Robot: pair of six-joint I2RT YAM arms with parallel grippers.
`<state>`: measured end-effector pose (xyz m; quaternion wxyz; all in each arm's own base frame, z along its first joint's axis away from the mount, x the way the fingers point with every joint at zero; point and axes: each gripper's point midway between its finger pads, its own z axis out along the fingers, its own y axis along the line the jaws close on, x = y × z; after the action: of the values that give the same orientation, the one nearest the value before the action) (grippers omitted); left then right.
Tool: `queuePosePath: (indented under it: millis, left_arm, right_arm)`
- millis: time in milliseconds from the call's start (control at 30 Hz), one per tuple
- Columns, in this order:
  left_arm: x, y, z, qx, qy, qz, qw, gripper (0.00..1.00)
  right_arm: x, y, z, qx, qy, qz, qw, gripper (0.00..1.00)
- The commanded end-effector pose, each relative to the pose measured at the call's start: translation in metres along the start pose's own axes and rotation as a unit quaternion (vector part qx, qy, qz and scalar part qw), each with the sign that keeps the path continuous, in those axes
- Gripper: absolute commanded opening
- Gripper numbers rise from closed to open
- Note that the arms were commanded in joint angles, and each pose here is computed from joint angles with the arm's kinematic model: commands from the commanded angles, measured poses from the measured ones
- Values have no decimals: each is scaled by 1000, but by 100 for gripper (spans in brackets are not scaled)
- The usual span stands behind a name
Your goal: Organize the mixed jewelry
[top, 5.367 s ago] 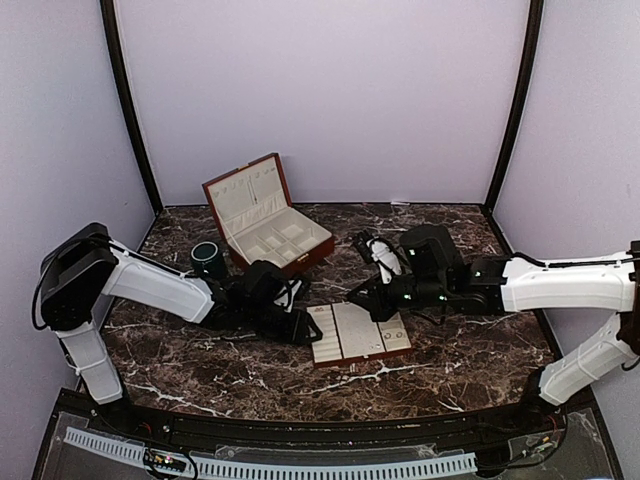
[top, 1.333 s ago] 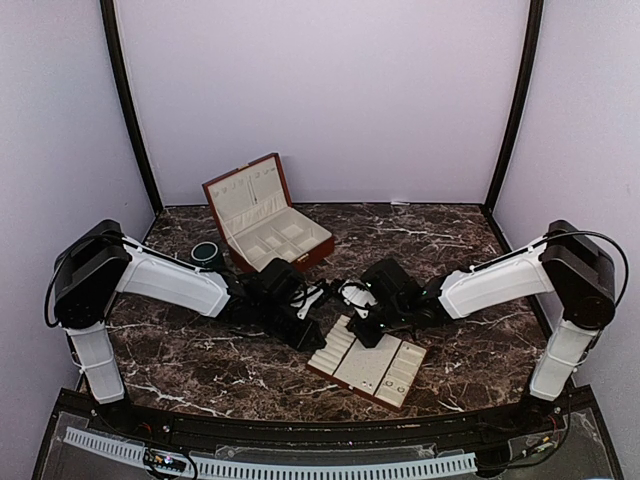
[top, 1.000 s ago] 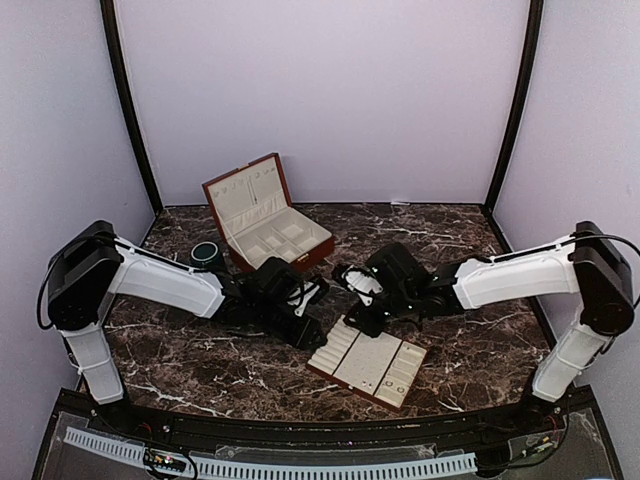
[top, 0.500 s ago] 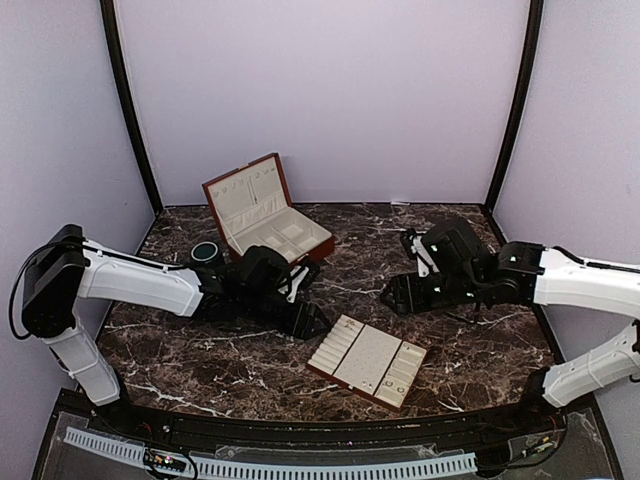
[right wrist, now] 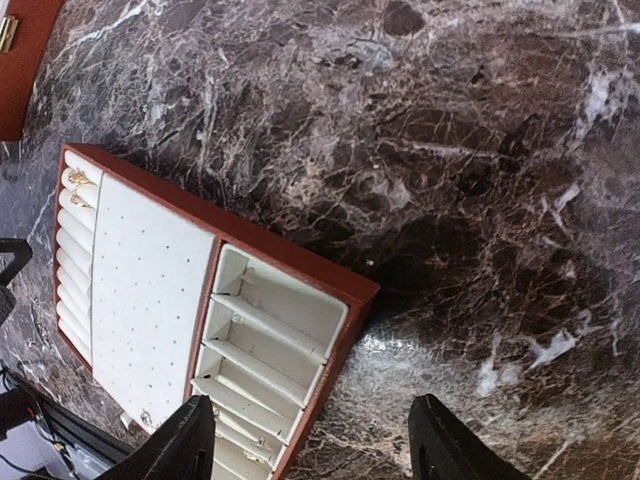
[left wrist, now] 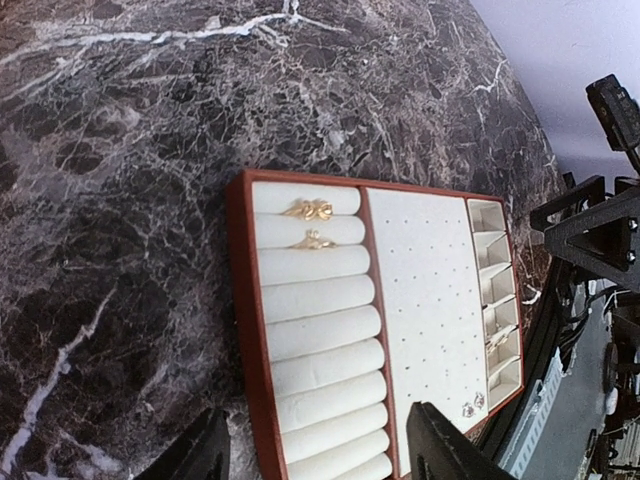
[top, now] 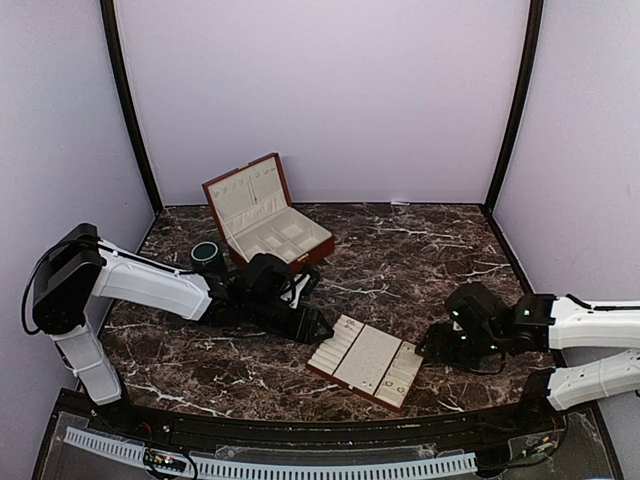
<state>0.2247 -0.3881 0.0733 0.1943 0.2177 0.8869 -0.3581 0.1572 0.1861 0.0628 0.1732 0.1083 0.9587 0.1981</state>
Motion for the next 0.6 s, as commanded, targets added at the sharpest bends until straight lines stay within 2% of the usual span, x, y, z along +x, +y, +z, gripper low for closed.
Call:
queuePosePath:
  millis: [0,367,567]
  left_arm:
    - [9,0,5,12,10,-10,1000,63]
    - [25,12,18,1,35,-20,999,59]
    - [30,22,22,-17,39,-21,999,51]
  right_arm:
    - [6,13,12,-31,19,32,999,66]
    - [8,27,29,-50,31,21,998,51]
    - [5,37,36,-55,28,16,998,46]
